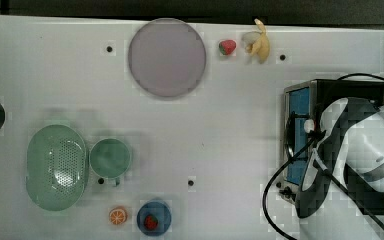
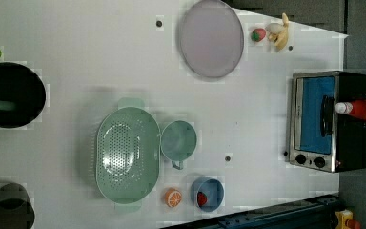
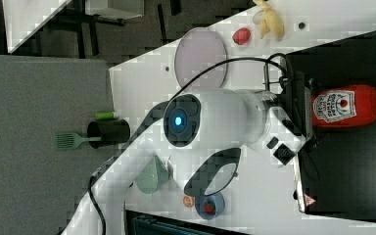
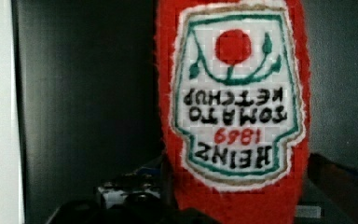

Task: Pick Ketchup from oven and place it on table.

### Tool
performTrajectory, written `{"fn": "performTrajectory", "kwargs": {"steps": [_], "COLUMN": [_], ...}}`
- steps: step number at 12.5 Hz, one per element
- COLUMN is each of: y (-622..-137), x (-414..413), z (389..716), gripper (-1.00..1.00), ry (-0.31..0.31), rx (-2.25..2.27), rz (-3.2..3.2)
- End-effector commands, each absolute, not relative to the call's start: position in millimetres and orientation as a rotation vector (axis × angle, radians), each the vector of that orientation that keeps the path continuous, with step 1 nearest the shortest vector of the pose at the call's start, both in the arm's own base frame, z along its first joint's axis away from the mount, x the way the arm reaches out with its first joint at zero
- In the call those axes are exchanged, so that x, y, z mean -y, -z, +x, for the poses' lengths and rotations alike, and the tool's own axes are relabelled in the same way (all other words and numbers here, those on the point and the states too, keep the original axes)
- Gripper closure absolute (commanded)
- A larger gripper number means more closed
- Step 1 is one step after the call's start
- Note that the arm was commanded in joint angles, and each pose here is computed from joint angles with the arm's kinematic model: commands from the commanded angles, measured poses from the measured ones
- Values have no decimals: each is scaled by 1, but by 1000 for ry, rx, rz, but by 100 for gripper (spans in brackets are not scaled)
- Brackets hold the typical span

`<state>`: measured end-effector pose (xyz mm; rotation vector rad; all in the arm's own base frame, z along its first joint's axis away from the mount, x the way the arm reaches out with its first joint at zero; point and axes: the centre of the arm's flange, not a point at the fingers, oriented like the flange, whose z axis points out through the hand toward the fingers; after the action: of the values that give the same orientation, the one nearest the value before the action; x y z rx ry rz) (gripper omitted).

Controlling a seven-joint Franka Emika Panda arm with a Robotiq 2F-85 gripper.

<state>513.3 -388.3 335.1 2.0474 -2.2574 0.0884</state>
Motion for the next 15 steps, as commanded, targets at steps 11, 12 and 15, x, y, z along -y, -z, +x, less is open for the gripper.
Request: {"fn": "performTrajectory", "kwargs": {"steps": [11,12,15], "y": [-506,-524,-563], "x": [367,350,266], "z": [527,532,556], "gripper": [-27,-27,-27], "ry": [-204,-203,-165], "rx": [2204,2113,1961], "rz": [2174,2216,2412]}}
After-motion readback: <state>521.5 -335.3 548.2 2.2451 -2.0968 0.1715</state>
